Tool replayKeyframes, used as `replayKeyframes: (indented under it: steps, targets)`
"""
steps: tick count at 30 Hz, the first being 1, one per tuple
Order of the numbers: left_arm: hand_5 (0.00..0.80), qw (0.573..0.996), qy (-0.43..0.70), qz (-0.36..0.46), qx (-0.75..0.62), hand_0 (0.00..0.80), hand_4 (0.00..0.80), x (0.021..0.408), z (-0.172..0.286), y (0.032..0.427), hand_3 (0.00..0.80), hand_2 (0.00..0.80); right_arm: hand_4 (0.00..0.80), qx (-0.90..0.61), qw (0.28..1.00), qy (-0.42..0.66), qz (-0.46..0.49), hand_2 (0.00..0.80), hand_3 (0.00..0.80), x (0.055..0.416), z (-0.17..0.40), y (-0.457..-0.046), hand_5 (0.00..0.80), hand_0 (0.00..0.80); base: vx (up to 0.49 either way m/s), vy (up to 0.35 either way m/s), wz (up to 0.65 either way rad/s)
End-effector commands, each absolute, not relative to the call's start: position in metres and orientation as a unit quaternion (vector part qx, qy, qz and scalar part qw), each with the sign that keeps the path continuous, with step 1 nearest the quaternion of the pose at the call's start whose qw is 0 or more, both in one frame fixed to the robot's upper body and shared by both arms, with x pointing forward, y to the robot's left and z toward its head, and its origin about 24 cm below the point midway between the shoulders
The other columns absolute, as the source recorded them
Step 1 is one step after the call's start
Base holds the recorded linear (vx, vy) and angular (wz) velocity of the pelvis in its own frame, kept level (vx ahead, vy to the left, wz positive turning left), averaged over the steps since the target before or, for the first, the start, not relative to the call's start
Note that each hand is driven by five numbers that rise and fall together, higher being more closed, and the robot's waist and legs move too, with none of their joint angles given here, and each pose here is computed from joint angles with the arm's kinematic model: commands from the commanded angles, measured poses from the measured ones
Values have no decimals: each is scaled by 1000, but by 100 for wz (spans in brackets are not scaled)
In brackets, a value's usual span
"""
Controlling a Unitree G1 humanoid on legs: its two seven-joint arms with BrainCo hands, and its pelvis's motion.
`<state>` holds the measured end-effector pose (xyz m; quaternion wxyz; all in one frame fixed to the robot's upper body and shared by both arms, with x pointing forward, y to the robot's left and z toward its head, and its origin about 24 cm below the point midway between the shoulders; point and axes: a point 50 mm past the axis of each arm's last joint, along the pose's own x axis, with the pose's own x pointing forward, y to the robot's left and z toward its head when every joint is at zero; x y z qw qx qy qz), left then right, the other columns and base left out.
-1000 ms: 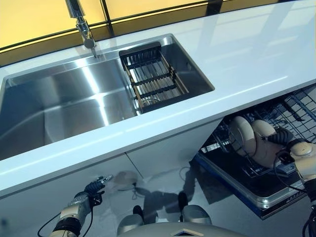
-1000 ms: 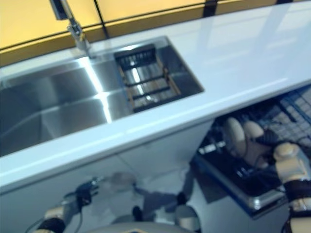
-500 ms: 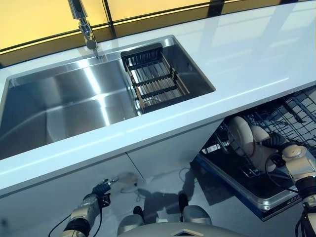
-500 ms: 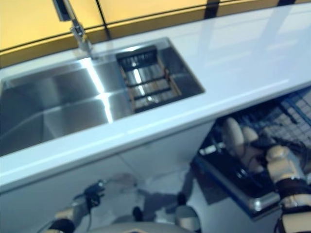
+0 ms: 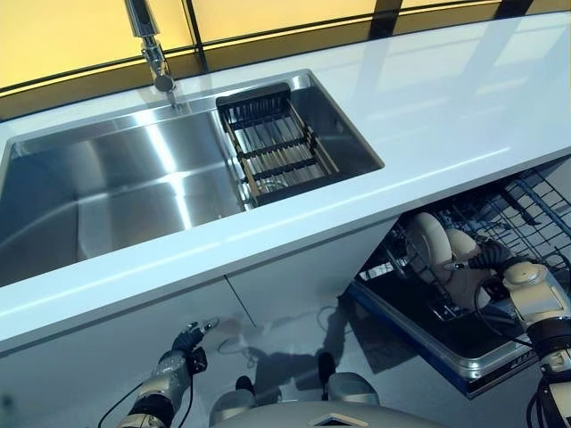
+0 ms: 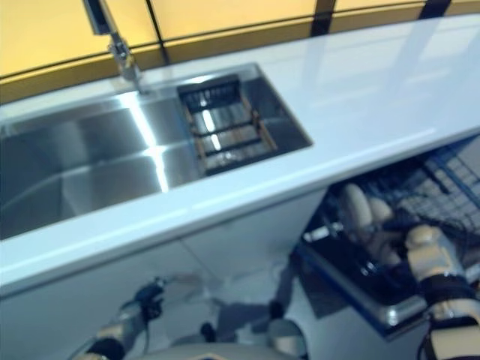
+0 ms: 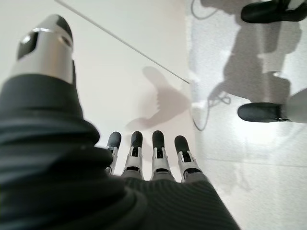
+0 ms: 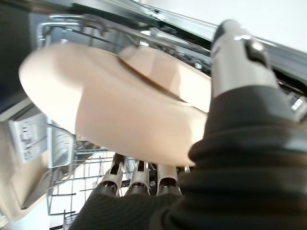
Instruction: Take plates into dishwasher
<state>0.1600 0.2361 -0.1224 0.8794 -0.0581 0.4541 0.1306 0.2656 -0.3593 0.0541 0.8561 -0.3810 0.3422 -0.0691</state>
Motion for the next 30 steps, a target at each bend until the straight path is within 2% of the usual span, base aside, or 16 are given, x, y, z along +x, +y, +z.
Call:
replayKeyframes:
  steps: [1, 21, 30]
  targets:
    - [0, 888, 445, 114, -27, 0, 0, 175, -111, 248, 0, 0, 0, -380, 870, 302, -90, 0, 0, 280, 84, -364, 0, 0, -1, 56, 0]
    - [0, 886, 451, 103, -38, 0, 0, 166, -106, 275, 0, 0, 0, -403, 852, 269, -200, 0, 0, 257, 156, -418, 0, 0, -14, 55, -2]
    - [0, 885, 451, 105, -48, 0, 0, 158, -111, 275, 0, 0, 0, -308, 879, 247, -267, 0, 0, 234, 158, -440, 0, 0, -23, 70, -8]
